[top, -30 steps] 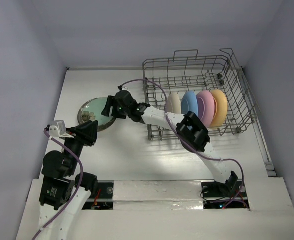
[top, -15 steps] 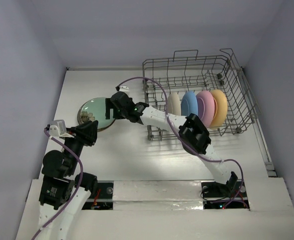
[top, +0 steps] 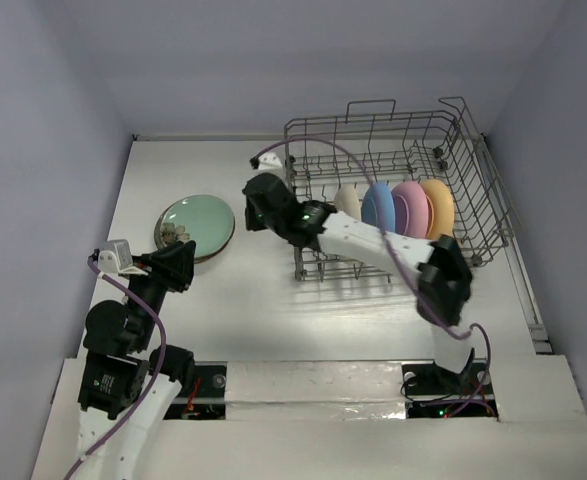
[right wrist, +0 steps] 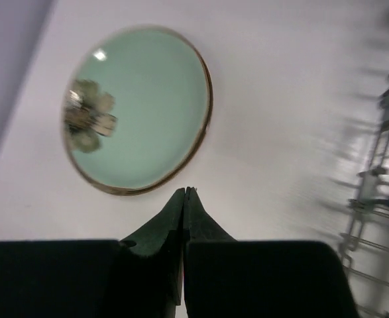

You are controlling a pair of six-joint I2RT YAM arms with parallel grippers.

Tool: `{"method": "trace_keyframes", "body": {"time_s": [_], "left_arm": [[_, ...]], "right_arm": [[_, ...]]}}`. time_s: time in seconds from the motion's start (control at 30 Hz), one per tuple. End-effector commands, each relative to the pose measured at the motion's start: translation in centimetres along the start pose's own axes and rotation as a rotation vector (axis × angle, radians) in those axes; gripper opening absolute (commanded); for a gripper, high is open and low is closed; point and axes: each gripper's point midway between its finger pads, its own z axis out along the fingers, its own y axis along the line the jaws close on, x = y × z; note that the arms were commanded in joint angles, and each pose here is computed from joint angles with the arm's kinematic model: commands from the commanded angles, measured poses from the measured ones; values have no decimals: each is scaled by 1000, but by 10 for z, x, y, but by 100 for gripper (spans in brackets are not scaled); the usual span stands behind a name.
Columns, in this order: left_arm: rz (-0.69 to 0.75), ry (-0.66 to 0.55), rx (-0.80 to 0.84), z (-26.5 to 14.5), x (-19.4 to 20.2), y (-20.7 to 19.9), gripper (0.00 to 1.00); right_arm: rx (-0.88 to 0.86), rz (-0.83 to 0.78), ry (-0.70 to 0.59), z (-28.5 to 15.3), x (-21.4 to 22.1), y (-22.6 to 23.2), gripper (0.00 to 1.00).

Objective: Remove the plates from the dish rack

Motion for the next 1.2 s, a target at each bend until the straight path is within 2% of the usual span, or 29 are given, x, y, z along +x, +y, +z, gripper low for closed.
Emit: {"method": "trace_keyframes", "body": {"time_s": [0.0, 0.13, 0.23, 0.33, 0.37, 0.4, 0.43, 0.53, 0.57, 0.7, 1.0, 1.17], "left_arm": [[10, -29, 12, 5, -6, -3, 30], [14, -19, 3, 7, -5, -1, 30], [14, -20, 2, 8, -4, -1, 26], [12, -19, -7, 7, -4, 1, 11], [12, -21, -10, 7, -5, 1, 1], [12, -25, -14, 7, -6, 2, 0], [12, -25, -23, 7, -6, 3, 0], [14, -11, -37, 10, -3, 6, 0], [14, -10, -38, 10, -4, 6, 0], [17, 14, -48, 14, 2, 8, 3], [16, 28, -45, 16, 5, 8, 17], [12, 17, -40, 13, 3, 7, 22]], "right_arm": [[-104, 45, -298, -87, -107, 15, 0], [-109, 38, -348, -166, -107, -31, 0], [-122, 87, -353, -194, -102, -71, 0], [-209, 117, -357, -226, -89, -99, 2], [-205, 123, -357, -236, -81, -110, 8], [-200, 124, -352, -239, -78, -117, 17], [-184, 132, -351, -240, -76, -126, 38], [-144, 145, -341, -239, -64, -141, 68], [-125, 151, -346, -237, -64, -147, 71], [-48, 181, -346, -218, -59, -180, 73], [-154, 178, -234, -170, -31, -176, 67], [-190, 188, -264, -165, -39, -174, 52]]}}
